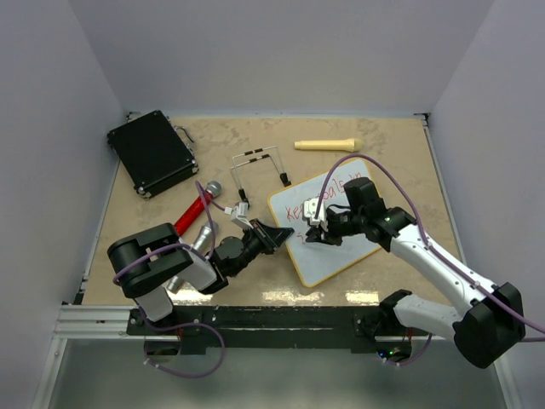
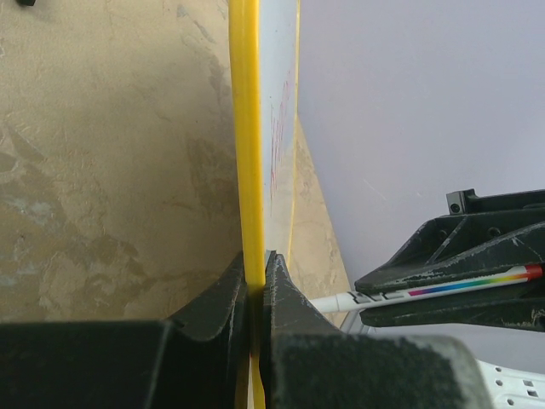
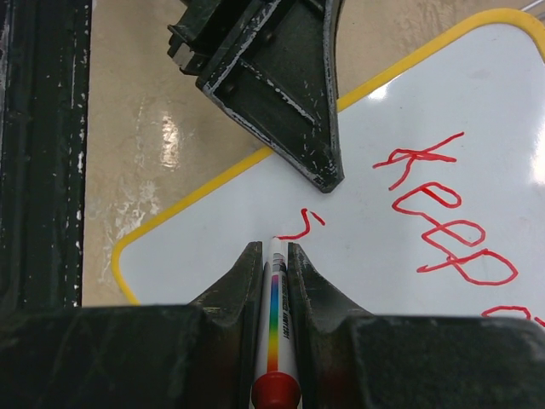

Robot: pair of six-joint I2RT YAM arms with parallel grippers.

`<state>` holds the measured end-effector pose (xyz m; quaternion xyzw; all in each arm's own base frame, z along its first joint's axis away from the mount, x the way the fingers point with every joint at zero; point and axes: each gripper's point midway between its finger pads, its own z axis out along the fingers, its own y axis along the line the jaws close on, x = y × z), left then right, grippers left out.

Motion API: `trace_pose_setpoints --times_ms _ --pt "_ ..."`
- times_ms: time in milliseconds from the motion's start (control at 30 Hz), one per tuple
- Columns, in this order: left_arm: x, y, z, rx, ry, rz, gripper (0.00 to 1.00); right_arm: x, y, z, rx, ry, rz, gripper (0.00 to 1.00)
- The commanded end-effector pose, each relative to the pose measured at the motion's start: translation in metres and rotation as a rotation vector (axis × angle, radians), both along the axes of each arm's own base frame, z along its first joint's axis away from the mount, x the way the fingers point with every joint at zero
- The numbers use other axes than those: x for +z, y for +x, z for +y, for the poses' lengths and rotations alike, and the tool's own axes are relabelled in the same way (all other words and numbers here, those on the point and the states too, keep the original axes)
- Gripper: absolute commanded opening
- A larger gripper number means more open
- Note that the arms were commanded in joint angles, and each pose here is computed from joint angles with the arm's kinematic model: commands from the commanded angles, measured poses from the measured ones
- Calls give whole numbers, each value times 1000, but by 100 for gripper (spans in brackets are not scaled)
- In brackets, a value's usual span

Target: Write a sentence on the whiteboard

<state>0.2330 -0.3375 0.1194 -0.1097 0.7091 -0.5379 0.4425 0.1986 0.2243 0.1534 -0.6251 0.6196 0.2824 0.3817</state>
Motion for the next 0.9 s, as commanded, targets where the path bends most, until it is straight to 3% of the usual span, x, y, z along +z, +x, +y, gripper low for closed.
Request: trace_pose_setpoints --times_ms 0,267,500,867 --pt "58 6 6 33 -120 -208 0 8 -8 7 70 26 7 0" --pt "53 5 6 29 -118 -201 0 44 1 19 60 123 -30 0" --pt "45 0 11 20 -99 -197 0 63 8 -9 8 167 -70 0" --pt "44 -2 12 11 -98 -202 0 41 18 -22 -77 112 -66 0"
